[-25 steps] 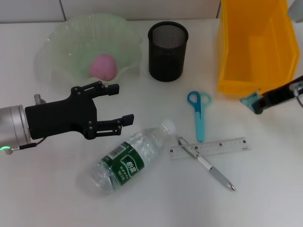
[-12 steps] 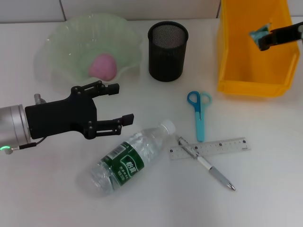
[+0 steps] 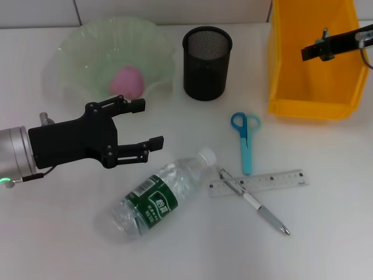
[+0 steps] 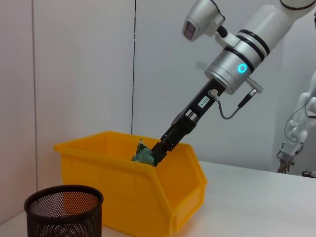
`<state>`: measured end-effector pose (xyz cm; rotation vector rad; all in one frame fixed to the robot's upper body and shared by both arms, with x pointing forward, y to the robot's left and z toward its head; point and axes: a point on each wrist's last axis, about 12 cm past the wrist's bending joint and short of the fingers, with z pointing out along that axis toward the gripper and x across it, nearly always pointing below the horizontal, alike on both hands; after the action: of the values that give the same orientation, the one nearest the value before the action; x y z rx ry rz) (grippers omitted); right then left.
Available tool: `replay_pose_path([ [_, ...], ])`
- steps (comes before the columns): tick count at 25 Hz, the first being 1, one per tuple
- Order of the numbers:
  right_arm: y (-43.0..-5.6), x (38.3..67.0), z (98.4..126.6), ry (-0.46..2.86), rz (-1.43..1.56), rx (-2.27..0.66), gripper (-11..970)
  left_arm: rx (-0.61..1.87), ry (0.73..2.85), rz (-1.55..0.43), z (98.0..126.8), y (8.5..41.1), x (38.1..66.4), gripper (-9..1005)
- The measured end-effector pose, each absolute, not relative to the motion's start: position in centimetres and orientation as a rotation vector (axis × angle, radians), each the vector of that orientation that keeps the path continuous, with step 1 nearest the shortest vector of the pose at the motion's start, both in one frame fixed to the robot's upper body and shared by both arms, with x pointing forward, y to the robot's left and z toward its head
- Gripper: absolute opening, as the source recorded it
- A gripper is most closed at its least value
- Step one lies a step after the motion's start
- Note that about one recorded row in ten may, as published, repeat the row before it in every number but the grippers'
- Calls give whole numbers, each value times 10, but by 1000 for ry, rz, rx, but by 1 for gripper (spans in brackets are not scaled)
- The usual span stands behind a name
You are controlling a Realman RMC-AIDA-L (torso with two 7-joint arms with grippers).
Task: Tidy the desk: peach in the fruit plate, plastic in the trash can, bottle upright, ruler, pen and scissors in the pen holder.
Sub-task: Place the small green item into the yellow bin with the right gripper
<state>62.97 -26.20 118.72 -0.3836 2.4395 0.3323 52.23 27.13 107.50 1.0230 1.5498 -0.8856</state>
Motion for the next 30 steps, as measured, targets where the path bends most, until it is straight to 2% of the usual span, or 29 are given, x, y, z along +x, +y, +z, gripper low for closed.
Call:
replay_pose_path([
  [6,-264,628,1186,2452,363,-371,726,1027,1543,-890,1076,270,523,859],
  [11,-259,623,1198,2416,452,-423,825,1025,1543,-895,1076,269,523,859],
  [19,-264,621,1213,2430,445,-407,822,1024,1543,-899,1077,268,524,860],
  [24,-281,620,1226,2350,635,-339,820,1028,1542,-897,1078,267,526,860],
  [30,-288,617,1231,2377,534,-365,819,1035,1540,-901,1078,265,527,860],
])
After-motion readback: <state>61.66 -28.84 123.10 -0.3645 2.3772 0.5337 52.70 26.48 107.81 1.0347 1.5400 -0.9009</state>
